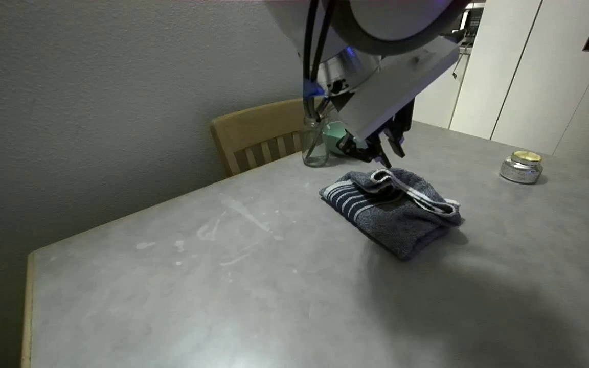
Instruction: Fold the grey towel on the table in half
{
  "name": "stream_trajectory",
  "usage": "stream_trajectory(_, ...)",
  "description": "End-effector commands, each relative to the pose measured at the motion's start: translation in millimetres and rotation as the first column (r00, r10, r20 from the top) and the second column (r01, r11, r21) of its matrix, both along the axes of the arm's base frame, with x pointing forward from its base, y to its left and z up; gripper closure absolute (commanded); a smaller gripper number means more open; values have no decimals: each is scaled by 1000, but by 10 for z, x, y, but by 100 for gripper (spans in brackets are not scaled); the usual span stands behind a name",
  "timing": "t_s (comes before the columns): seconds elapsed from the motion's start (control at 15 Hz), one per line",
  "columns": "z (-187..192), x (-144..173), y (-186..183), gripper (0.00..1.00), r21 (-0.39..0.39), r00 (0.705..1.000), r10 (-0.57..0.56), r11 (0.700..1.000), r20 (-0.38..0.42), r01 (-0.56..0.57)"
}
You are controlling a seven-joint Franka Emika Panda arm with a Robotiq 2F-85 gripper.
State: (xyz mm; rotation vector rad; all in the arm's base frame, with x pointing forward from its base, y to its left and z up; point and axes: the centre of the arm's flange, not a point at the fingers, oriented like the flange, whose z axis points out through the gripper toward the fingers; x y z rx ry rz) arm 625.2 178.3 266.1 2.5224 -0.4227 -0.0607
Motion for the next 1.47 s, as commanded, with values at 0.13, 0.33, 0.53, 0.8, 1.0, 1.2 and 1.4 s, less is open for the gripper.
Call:
stream_trajectory(0.13, -442, -135, -434, 100, 290, 990, -122, 952, 69, 97)
stream_trajectory(0.33, -549, -134, -496, 100, 439, 972, -205, 888, 111, 138)
stream_trajectory(0.53, -555, -98, -479, 100, 553, 957, -199, 832, 213, 50)
stream_trajectory(0.8, -515, -14, -341, 100, 457, 966, 11, 880, 258, -132)
stream_trajectory(1.0, -517, -43, -258, 100, 381, 989, 48, 919, 142, -99)
stream_trajectory(1.2, -500, -141, -213, 100, 248, 998, 41, 967, 38, -49)
stream_trajectory(1.4, -513, -187, -225, 100, 72, 999, 33, 997, -15, -32)
